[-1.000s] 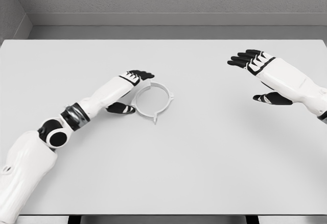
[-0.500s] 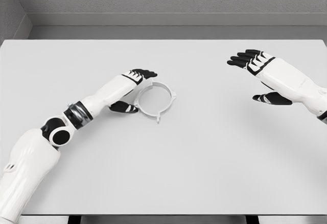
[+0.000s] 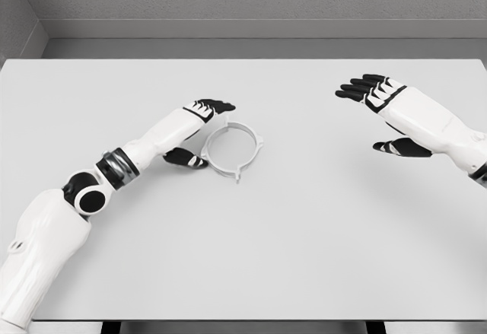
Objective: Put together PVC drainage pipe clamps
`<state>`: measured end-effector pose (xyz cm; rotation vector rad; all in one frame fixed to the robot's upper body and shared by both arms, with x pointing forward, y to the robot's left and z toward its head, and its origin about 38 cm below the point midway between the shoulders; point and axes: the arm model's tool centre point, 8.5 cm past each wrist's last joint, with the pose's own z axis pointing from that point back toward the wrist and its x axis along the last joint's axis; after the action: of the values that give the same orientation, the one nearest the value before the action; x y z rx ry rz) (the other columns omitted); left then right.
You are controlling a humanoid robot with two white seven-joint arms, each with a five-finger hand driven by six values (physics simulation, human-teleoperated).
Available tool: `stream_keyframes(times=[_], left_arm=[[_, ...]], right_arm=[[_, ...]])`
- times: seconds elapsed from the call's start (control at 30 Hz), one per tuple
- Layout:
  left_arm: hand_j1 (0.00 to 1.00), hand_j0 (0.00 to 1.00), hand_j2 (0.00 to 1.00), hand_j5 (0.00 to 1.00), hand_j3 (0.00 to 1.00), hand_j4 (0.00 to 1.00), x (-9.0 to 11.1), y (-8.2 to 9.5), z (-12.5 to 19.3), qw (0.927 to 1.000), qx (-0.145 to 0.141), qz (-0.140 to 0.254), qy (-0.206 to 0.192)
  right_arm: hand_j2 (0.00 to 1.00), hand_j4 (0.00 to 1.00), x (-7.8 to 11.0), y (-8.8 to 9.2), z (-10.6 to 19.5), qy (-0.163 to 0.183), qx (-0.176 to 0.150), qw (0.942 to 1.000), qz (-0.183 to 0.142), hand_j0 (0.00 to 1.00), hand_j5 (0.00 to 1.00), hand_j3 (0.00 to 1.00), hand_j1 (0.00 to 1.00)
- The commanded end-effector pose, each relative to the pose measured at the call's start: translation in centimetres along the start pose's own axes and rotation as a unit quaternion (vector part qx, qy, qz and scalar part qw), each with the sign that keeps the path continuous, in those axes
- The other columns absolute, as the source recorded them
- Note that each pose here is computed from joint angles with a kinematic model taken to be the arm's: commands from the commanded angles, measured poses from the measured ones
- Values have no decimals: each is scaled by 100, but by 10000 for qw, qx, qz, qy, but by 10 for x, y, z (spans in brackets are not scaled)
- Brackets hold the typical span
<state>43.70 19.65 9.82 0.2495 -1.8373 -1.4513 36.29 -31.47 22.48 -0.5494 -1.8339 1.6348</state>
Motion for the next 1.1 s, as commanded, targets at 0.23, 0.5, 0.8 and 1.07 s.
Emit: stream_keyframes(times=[0.23,0.5,0.8,1.07], left_arm=[[100,100,100,100,100,100,8,0,4,9999,77,53,-108],[100,100,100,100,100,100,15,3,15,9997,52,-67,-208],[100,100,100,100,100,100,36,-9,20,9989,-48,-89,-468],[100,100,100,100,100,100,42,-10,9,9983,-45,-75,-569]], right_arm=[[100,100,0,0,0,7,-22,10000,-30,100,100,100,100],[100,100,1,0,-1,-19,-20,10000,-46,100,100,100,100],[100,100,13,17,-15,-170,-113,9993,-329,100,100,100,100],[100,100,13,15,-15,-178,-150,9992,-322,100,100,100,100]])
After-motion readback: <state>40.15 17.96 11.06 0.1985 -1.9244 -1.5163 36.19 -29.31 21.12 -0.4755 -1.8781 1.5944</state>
